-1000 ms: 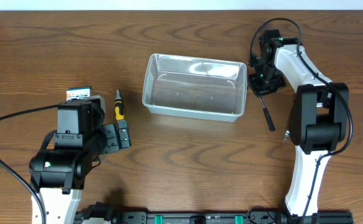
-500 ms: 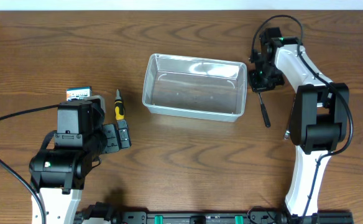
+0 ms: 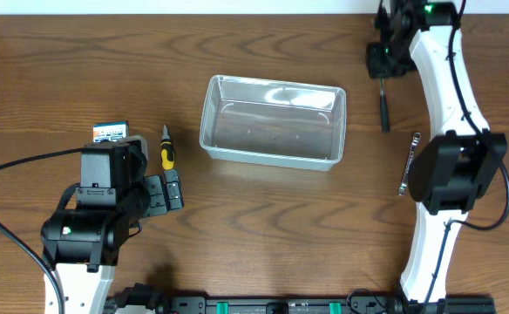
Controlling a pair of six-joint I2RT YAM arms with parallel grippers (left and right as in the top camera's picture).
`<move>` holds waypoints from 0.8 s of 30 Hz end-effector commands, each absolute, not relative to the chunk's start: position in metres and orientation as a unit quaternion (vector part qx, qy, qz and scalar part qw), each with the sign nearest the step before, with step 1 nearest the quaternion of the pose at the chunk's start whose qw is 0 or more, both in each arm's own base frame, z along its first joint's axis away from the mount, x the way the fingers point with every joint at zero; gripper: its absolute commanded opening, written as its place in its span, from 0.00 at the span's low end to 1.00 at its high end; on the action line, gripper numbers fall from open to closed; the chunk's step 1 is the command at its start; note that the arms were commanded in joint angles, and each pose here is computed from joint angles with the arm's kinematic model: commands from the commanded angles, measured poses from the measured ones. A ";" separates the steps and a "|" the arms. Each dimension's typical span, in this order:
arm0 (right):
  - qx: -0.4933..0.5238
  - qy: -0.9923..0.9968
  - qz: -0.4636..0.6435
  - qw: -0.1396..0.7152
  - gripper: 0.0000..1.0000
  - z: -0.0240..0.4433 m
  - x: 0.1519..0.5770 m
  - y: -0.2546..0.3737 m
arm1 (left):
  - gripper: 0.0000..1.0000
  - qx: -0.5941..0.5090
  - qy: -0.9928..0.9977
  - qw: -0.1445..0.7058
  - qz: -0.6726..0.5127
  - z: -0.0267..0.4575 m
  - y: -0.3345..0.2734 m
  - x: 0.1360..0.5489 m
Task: Pack container
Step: 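Lift the hammer and lower it into the clear container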
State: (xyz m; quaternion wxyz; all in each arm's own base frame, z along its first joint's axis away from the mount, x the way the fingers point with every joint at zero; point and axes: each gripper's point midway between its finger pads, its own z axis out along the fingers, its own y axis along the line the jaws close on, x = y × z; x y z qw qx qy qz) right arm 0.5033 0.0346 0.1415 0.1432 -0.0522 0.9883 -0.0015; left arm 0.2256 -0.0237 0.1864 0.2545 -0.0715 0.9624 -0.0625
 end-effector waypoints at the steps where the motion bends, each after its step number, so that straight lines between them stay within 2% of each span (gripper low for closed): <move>1: -0.231 0.951 0.028 0.204 0.01 0.203 0.493 0.102 | 0.98 -0.077 0.959 0.264 -0.070 0.195 -0.026 0.228; 4: -0.354 0.911 0.041 0.208 0.01 0.212 0.475 0.153 | 0.98 -0.076 0.959 0.264 -0.069 0.195 -0.026 0.228; 11: -0.503 0.841 0.049 0.194 0.01 0.195 0.443 0.235 | 0.98 -0.076 0.959 0.264 -0.069 0.195 -0.026 0.228; 17: -0.583 0.794 0.070 0.156 0.01 0.162 0.415 0.265 | 0.98 -0.076 0.959 0.264 -0.069 0.195 -0.026 0.228; 24: -0.629 0.764 0.103 0.098 0.01 0.092 0.389 0.265 | 0.98 -0.077 0.959 0.264 -0.070 0.195 -0.026 0.228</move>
